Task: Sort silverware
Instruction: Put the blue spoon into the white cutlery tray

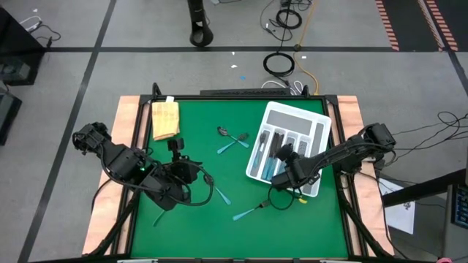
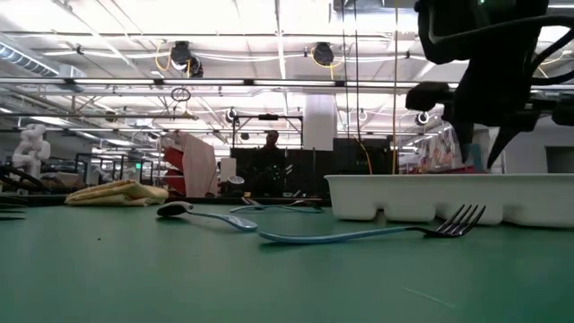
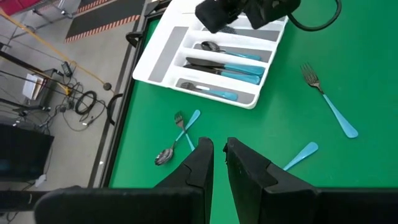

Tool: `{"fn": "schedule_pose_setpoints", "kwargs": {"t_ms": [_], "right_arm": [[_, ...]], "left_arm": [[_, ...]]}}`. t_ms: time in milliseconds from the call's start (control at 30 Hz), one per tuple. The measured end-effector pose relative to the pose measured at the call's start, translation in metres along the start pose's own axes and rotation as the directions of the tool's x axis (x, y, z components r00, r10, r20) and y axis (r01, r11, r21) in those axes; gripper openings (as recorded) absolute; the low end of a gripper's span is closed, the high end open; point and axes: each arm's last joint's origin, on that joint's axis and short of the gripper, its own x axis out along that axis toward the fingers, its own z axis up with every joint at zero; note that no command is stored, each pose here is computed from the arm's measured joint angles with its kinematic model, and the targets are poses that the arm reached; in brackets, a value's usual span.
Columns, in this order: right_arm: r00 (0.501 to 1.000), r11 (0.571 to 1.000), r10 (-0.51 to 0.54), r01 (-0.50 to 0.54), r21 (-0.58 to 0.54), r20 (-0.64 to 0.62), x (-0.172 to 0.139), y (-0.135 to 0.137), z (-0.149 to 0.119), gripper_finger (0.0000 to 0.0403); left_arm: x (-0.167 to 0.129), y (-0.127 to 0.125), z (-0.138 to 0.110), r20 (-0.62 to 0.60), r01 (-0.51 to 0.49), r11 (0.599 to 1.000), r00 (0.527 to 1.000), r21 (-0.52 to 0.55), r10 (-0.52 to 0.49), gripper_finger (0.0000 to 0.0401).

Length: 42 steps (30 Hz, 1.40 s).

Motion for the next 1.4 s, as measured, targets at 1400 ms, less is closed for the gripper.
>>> {"fn": "schedule_pose_setpoints", "kwargs": {"t_ms": [1400], "right_arm": [[0.83, 0.466, 0.195, -0.547, 0.695, 0.523, 0.061, -0.046, -0.109, 0.0176]], "left_arm": [[0.0, 0.0, 0.0, 0.008, -0.023, 1.0, 1.0, 0.002, 0.023, 0.0052]]}}
